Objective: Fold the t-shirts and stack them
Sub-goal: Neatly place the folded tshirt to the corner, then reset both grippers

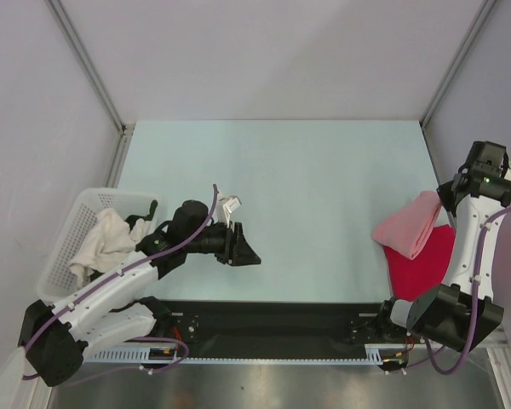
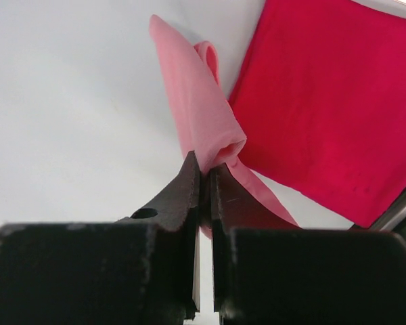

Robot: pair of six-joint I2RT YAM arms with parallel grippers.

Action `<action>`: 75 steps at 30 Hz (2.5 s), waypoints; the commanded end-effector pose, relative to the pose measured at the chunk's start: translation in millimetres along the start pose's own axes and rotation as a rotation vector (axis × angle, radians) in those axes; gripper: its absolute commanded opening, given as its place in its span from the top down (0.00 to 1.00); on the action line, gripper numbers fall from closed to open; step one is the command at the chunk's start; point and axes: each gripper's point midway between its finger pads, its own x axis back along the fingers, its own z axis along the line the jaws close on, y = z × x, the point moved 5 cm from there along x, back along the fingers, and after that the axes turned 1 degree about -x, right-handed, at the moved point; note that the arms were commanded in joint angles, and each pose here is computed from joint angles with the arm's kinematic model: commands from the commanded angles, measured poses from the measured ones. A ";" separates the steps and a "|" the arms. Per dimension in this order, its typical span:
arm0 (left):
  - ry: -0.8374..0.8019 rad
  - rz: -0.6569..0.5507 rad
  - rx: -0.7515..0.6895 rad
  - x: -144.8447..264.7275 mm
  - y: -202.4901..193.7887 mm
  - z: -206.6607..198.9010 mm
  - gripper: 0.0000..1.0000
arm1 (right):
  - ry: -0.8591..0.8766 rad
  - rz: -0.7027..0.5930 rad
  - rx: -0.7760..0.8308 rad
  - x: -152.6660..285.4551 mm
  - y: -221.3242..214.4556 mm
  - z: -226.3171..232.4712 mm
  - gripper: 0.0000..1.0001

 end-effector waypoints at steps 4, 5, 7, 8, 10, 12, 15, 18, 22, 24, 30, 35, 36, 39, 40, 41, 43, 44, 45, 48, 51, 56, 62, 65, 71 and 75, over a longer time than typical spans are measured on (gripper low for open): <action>-0.049 0.004 -0.008 -0.2 -4.3 -4.1 0.50 | -0.036 -0.077 -0.083 22.3 17.8 -15.6 1.00; -0.051 0.002 -0.003 -0.1 -4.3 -4.1 0.50 | -0.052 -0.083 -0.095 23.2 20.7 -20.9 1.00; -0.052 0.006 0.002 -0.2 -6.9 -2.8 0.50 | -0.061 -0.084 -0.108 24.3 23.4 -25.1 1.00; -0.054 0.009 0.004 -0.6 -7.6 -2.8 0.50 | -0.078 -0.086 -0.127 24.9 25.8 -30.2 1.00; -0.050 0.011 0.009 -1.4 -8.4 -1.6 0.50 | -0.089 -0.095 -0.138 27.6 27.9 -35.1 1.00; -0.056 0.014 0.015 -1.9 -8.0 -2.4 0.50 | -0.096 -0.110 -0.151 30.2 31.7 -40.7 1.00; -0.062 0.011 0.019 -2.8 -6.0 -3.3 0.51 | -0.087 -0.104 -0.149 29.1 34.5 -43.9 1.00; -0.064 0.011 0.026 -3.2 -6.0 -3.5 0.51 | -0.062 -0.113 -0.138 24.8 41.8 -41.7 1.00; -0.066 0.017 0.036 -3.0 -8.5 -3.3 0.51 | -0.079 -0.124 -0.135 23.2 51.2 -39.7 1.00; -0.068 0.013 0.036 -2.2 -9.2 -3.2 0.51 | -0.085 -0.120 -0.141 22.1 50.5 -41.2 1.00; -0.073 0.015 0.035 -0.9 -12.4 -2.8 0.51 | -0.129 -0.098 -0.143 10.3 39.8 -56.0 1.00; -0.075 0.020 0.040 -0.9 -15.1 -1.6 0.51 | -0.163 -0.097 -0.162 6.7 34.2 -70.1 1.00; -0.076 0.018 0.038 -0.9 -15.1 -1.7 0.51 | -0.174 -0.100 -0.162 6.1 33.3 -73.4 1.00; -0.084 0.022 0.042 -1.2 -17.6 -1.5 0.51 | -0.251 -0.097 -0.128 3.4 26.1 -93.2 0.84; -0.089 0.020 0.043 -1.2 -17.5 -2.0 0.51 | -0.318 -0.082 -0.118 5.1 20.3 -107.0 0.64; -0.091 0.023 0.052 -1.9 -20.0 -0.6 0.51 | -0.458 -0.114 -0.096 6.7 19.8 -132.1 0.27; -0.111 0.020 0.067 -1.2 -20.6 -3.0 0.51 | -0.605 -0.179 -0.055 30.0 19.0 -152.8 0.06; -0.115 0.021 0.074 -1.8 -23.0 -1.6 0.51 | -0.621 -0.218 -0.037 38.4 22.6 -154.2 0.05; -0.121 0.020 0.076 -1.9 -24.5 -1.6 0.51 | -0.629 -0.240 -0.050 43.6 23.5 -155.3 0.03; -0.130 0.002 0.060 0.1 -24.7 -2.3 0.51 | -0.558 -0.208 -0.047 41.7 20.3 -142.9 0.00; -0.115 -0.008 0.051 2.2 -25.3 0.2 0.50 | -0.434 -0.200 0.014 39.4 10.5 -110.4 0.00; -0.079 -0.055 0.046 6.1 -23.7 4.0 0.48 | -0.201 -0.155 0.294 37.9 -40.9 -12.0 0.00; 0.012 -0.230 0.051 19.5 -16.3 10.8 0.40 | 0.242 0.042 0.461 60.5 -157.4 67.5 0.00; 0.047 -0.301 0.095 23.9 -21.5 20.0 0.32 | 0.453 0.199 0.542 78.9 -230.6 76.5 0.00; 0.075 -0.422 0.176 27.2 -40.6 43.1 0.26 | 0.748 0.493 0.456 102.3 -317.9 46.8 0.00; -0.020 -0.550 0.295 25.3 -49.1 52.4 0.25 | 0.951 0.676 0.348 94.5 -351.9 0.8 0.00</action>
